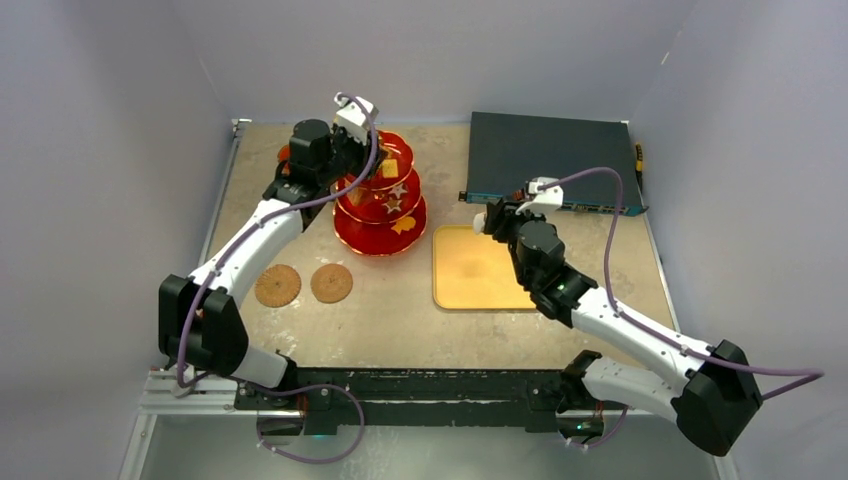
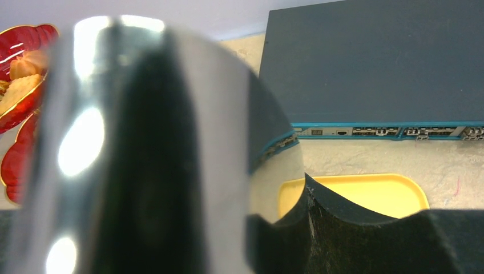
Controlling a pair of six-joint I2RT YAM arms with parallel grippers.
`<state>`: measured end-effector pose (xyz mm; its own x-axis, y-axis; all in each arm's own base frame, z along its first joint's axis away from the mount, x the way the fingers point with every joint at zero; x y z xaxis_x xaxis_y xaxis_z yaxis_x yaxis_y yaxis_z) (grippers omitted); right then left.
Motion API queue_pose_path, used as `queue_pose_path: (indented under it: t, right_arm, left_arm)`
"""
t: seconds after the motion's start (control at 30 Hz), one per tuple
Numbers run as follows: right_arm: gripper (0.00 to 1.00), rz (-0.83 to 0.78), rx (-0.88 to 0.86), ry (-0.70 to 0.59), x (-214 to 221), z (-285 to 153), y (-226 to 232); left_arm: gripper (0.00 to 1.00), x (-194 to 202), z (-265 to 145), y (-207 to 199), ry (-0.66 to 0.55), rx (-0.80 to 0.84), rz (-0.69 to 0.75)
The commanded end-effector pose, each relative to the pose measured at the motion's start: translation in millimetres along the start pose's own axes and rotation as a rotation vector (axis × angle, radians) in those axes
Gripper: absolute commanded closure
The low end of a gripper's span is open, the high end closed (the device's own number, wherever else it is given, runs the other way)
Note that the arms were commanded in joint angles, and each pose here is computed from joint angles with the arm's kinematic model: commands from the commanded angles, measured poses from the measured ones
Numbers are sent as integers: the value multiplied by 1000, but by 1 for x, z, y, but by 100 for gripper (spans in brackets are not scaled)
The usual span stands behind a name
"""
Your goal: Serve the afternoon tea
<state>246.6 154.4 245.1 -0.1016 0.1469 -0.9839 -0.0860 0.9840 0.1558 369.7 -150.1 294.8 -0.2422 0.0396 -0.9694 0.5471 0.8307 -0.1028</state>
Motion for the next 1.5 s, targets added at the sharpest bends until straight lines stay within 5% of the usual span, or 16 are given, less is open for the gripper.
queue_pose_path:
  t: [0.0,0.47,0.73,1.07,1.47]
  right_arm:
    - [66,73,-51,-99,-32,2,15]
    - [65,57,-252,-80,1,-5,111]
    - [64,55,-337,-136,19,7,162]
    - [61,55,-310,-207,53,25,180]
    - [36,43,-285,-228,72,24,174]
  left_arm:
    - [53,-43,-17,-7,-159,-41,-66]
    - [6,-59,-66,-10,-74,-124,-110]
    - [1,-58,-79,8,93,-241,-71]
    - [1,-69,-96,37,83,-341,-46]
    - [1,-78,-101,36,38,-332,-39]
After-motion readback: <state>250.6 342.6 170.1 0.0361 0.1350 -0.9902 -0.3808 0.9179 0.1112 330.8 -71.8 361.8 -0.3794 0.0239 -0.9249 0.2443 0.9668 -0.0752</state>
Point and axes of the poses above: each gripper's point midway between its finger pads, its own z axis out along the fingers, its own y axis along the line the jaws close on, x = y × z, the point moved 8 cm from there along -z, back along the fingers, and after that the axes turned 7 degrees about -z, right-handed, at the moved point
